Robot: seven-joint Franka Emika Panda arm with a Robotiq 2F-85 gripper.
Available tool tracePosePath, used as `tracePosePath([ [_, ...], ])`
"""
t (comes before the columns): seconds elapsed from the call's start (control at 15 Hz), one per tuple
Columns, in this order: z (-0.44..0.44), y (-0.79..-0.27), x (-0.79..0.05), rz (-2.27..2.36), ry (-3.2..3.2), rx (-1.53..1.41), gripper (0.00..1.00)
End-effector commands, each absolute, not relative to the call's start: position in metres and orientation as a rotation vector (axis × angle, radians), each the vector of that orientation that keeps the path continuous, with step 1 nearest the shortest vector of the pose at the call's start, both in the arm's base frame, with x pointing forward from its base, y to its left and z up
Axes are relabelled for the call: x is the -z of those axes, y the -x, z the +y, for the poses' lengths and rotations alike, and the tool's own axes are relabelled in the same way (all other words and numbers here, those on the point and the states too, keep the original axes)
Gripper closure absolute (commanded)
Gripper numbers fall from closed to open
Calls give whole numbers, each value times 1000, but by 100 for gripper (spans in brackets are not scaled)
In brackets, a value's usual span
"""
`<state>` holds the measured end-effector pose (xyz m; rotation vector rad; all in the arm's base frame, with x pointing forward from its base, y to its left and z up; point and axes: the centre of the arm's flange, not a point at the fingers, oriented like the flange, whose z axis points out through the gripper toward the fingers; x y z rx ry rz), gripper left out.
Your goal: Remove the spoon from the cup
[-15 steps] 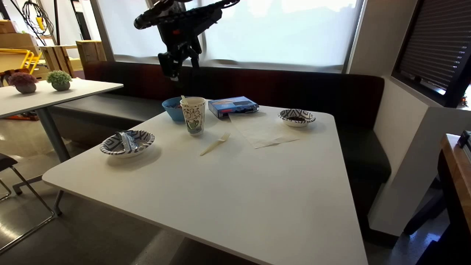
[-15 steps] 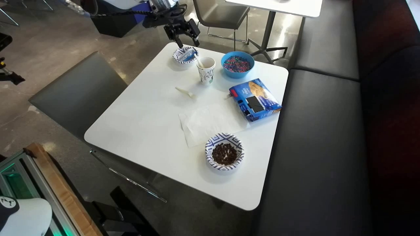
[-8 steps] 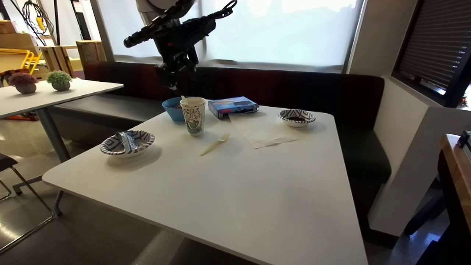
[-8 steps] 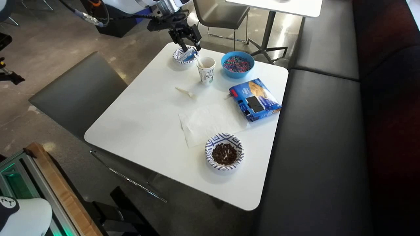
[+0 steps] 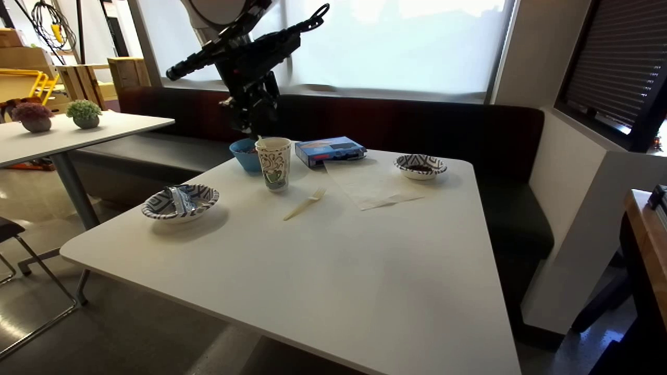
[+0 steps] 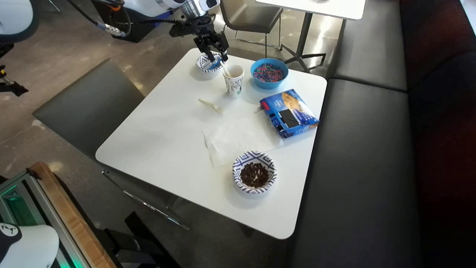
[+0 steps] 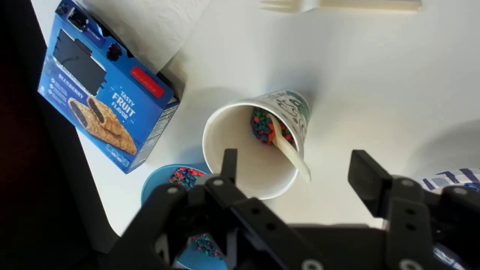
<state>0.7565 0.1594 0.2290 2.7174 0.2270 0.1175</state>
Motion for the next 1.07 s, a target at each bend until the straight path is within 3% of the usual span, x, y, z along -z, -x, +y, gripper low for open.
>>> tracePosePath([
  [0.0,163,-777,-217,205,-2722,-95,18],
  [0.07,163,-778,-215,205,-2724,-88,14],
  [0.33,163,-782,-209,204,-2726,-95,29],
  [0.67,161,-786,-205,202,-2726,-111,34],
  [1.0,161,-787,-203,206,-2717,-106,50],
])
